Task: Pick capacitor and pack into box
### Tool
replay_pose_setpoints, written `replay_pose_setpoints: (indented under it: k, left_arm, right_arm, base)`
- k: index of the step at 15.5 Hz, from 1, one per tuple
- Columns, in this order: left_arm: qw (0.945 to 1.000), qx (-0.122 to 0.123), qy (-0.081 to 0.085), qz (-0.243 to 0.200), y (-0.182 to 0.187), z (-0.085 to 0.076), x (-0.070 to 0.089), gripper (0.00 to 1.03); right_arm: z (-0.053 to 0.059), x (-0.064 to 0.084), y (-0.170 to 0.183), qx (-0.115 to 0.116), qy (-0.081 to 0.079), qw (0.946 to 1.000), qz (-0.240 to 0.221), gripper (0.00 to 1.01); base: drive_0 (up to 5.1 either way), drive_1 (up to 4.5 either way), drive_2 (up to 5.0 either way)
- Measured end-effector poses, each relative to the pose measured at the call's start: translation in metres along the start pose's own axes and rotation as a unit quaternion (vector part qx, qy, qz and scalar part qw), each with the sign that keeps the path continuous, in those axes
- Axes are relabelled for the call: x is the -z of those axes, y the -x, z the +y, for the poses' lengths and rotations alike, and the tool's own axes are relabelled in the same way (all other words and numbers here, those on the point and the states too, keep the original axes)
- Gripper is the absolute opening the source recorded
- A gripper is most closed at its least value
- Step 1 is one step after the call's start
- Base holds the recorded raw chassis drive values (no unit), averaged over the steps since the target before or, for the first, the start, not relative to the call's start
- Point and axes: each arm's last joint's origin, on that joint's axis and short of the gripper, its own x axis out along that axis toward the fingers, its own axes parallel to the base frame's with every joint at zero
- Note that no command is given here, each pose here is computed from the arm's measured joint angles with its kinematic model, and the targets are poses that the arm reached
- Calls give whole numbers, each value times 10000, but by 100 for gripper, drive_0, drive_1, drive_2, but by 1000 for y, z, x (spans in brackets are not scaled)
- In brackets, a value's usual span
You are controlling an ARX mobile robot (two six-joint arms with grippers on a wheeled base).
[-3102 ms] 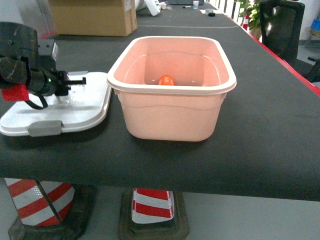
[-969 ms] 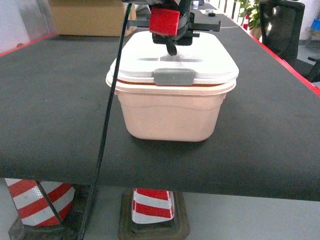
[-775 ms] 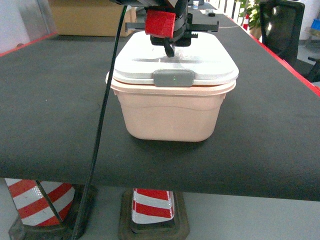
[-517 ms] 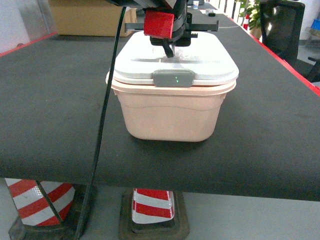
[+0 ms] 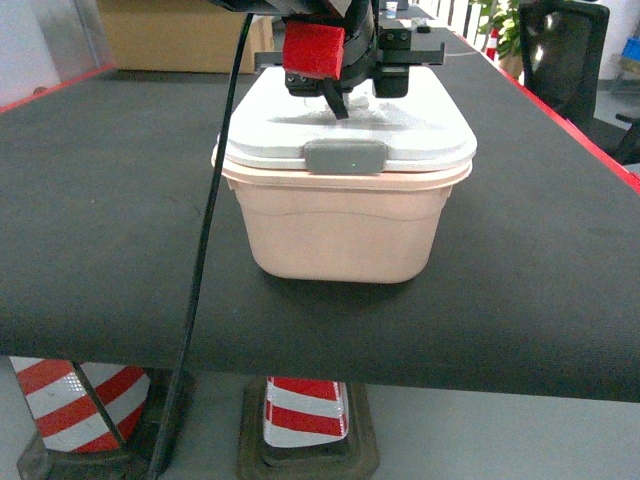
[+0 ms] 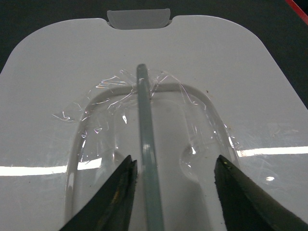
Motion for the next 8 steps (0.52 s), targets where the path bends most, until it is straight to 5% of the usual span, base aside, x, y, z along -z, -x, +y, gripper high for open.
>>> replay_pose_setpoints:
  k: [5,6,8]
  left_arm:
    - [10000,11,-13,22,0,-1,1,96]
    - [10000,5,-12,22,0,-1,1,99]
    - [9978,60,43,-660,0,0,3,98]
  right_arm:
    - [0,0,0,0,0,10000,0,98]
    - [0,0,0,0,0,10000,0,98]
    - [0,0,0,0,0,10000,0,98]
  base:
    - [0,0,0]
    - [0,0,0]
    - [0,0,0]
